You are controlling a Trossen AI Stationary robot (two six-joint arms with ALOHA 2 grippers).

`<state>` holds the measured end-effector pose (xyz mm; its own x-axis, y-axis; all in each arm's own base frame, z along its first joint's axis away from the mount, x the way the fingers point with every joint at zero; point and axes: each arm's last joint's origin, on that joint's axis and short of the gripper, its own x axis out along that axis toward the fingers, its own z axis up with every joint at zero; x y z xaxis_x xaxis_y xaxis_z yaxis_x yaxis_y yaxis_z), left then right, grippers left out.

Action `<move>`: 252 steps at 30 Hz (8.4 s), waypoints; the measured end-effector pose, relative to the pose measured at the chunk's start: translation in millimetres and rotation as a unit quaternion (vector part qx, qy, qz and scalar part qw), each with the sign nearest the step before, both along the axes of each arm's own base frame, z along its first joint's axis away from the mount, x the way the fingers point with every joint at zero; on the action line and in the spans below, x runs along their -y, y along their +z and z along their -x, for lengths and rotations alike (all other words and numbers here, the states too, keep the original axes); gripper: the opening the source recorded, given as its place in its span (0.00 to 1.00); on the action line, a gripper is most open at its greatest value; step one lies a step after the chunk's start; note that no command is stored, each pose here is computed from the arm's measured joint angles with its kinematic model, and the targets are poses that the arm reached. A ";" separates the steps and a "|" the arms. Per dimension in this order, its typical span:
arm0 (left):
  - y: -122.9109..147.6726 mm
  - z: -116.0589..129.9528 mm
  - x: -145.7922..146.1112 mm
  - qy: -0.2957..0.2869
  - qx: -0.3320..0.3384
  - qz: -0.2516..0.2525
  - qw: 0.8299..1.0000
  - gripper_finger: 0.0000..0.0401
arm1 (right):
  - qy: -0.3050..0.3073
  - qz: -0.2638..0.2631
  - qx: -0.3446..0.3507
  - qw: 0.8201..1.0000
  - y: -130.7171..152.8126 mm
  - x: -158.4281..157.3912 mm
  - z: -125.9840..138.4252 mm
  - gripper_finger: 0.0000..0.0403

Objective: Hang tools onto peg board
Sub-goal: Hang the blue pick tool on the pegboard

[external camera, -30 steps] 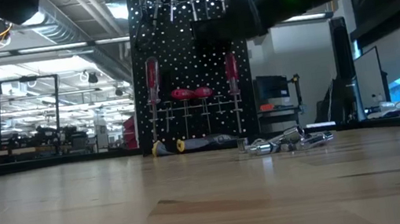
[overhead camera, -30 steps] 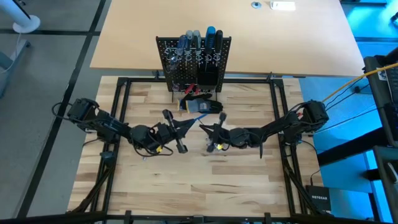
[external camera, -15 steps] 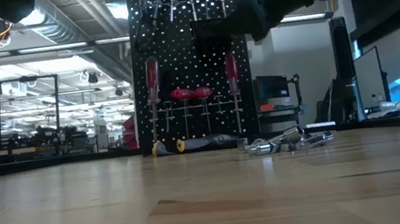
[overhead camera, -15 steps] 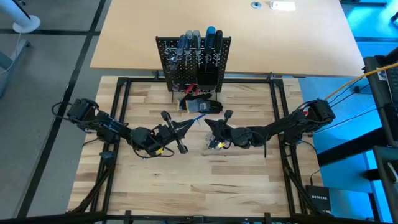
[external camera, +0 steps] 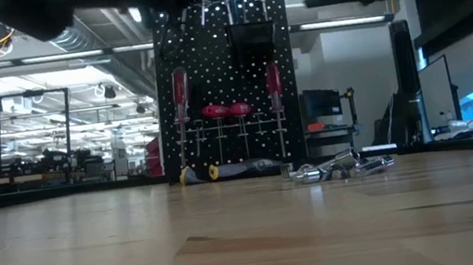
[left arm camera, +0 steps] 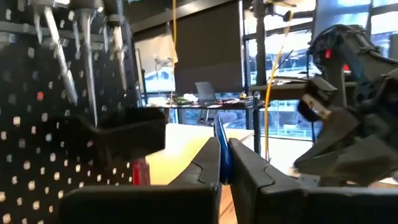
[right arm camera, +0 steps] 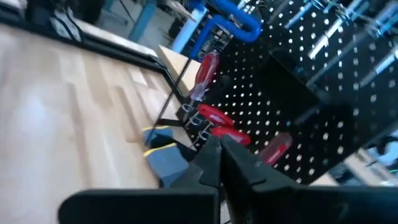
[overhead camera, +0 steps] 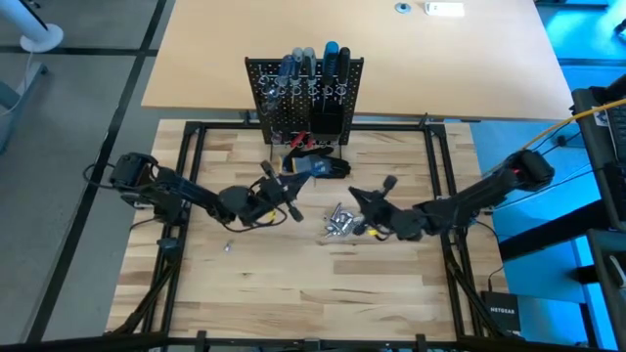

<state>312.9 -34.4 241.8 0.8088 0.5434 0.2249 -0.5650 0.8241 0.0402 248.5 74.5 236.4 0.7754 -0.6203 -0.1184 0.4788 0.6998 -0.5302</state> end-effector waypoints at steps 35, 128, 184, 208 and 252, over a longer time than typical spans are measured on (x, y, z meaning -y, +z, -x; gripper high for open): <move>-33.2 -6.3 -125.9 0.143 0.138 0.089 0.976 0.02 | -0.011 -0.090 0.076 0.993 -29.7 10.9 46.1 0.02; -34.2 -32.8 -140.1 0.120 0.124 0.064 0.983 0.04 | -0.033 -0.096 0.081 0.992 -30.2 19.6 43.5 0.02; -31.8 -31.8 -137.8 0.134 0.130 0.058 0.981 0.04 | 0.140 -0.252 0.065 0.955 -27.3 314.8 34.1 0.26; -41.2 -39.8 -123.0 0.127 0.062 0.058 0.988 0.04 | 0.133 -0.277 0.076 0.949 -27.0 302.4 19.9 0.23; -67.0 -41.4 -135.3 0.130 -0.039 0.109 0.985 0.04 | 0.134 -0.279 0.077 0.948 -27.5 302.7 20.3 0.24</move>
<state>354.3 100.9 174.8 0.6453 0.7635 0.0233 -0.7608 0.6452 -0.0704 228.2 -228.2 209.0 0.9308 -0.2728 -0.2434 0.2858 0.9581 0.0192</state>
